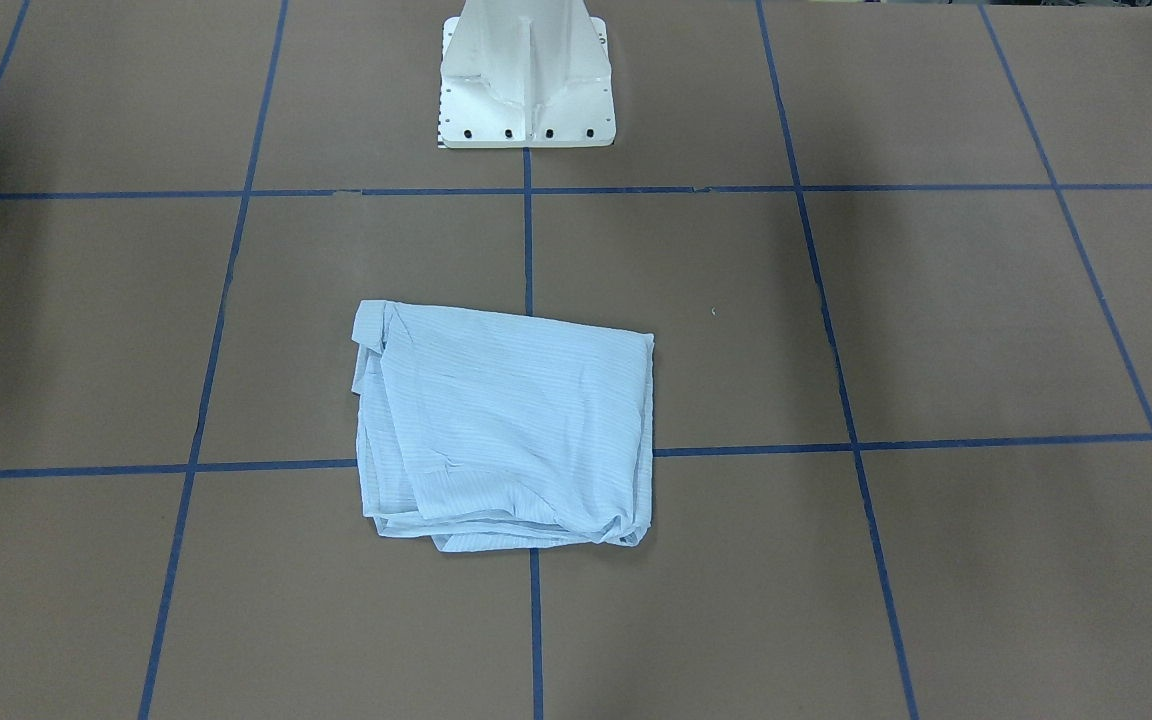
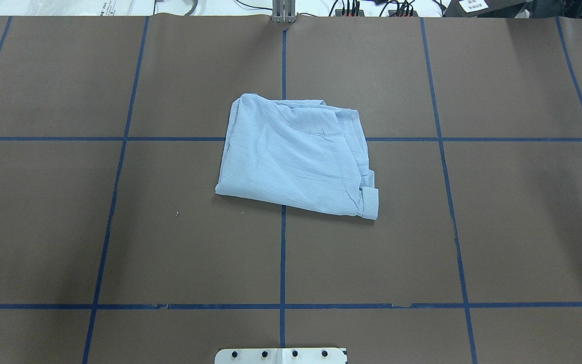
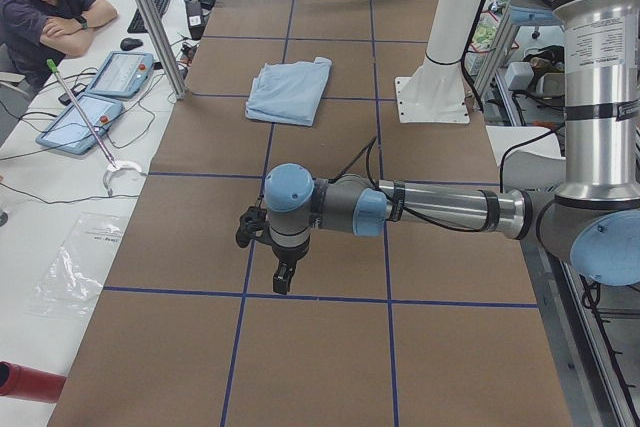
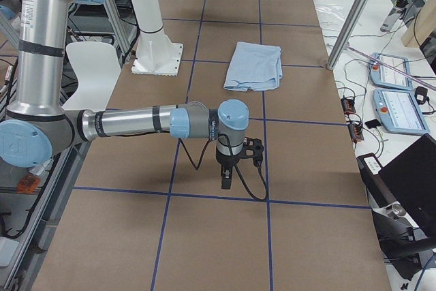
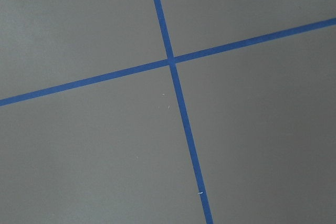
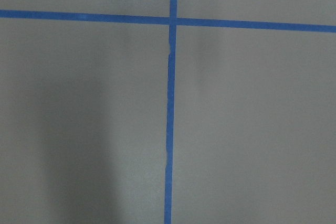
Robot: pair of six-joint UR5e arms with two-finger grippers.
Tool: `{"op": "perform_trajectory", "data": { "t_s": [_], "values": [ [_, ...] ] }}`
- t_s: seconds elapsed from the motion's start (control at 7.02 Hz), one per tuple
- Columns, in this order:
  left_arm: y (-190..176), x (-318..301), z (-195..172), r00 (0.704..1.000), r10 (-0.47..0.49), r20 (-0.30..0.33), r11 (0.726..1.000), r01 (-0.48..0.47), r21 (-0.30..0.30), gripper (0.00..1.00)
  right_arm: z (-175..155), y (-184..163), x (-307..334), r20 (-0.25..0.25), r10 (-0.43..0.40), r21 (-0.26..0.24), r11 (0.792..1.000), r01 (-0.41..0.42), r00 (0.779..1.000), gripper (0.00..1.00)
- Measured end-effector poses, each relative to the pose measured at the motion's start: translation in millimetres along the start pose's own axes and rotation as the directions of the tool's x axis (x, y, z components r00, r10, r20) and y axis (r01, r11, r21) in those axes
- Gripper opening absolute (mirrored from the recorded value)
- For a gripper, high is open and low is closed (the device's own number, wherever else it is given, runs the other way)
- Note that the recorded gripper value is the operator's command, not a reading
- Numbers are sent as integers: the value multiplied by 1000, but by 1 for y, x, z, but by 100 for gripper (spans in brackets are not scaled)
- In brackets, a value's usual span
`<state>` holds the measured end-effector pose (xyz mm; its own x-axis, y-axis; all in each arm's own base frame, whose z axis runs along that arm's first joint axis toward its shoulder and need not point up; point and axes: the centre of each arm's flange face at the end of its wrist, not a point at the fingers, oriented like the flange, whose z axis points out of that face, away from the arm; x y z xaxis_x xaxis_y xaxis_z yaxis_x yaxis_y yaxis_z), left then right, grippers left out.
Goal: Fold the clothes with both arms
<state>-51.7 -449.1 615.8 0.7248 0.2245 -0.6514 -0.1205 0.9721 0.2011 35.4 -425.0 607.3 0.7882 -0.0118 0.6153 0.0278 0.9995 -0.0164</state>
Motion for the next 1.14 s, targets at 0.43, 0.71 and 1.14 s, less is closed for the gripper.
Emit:
{"op": "perform_trajectory", "data": {
  "t_s": [0.43,0.71,1.14],
  "values": [
    [6,-3,4,1000,-9,0,1000,9,-9,100,1,0,1,0,2,-2,1000,-2,1000,100],
    [12,-5,7,1000,-18,-1,1000,18,-19,100,1,0,1,0,1,-1,1000,-1,1000,100],
    [18,-5,8,1000,-22,-1,999,22,-24,100,8,-2,6,1,-14,17,1000,14,1000,100]
  ]
}}
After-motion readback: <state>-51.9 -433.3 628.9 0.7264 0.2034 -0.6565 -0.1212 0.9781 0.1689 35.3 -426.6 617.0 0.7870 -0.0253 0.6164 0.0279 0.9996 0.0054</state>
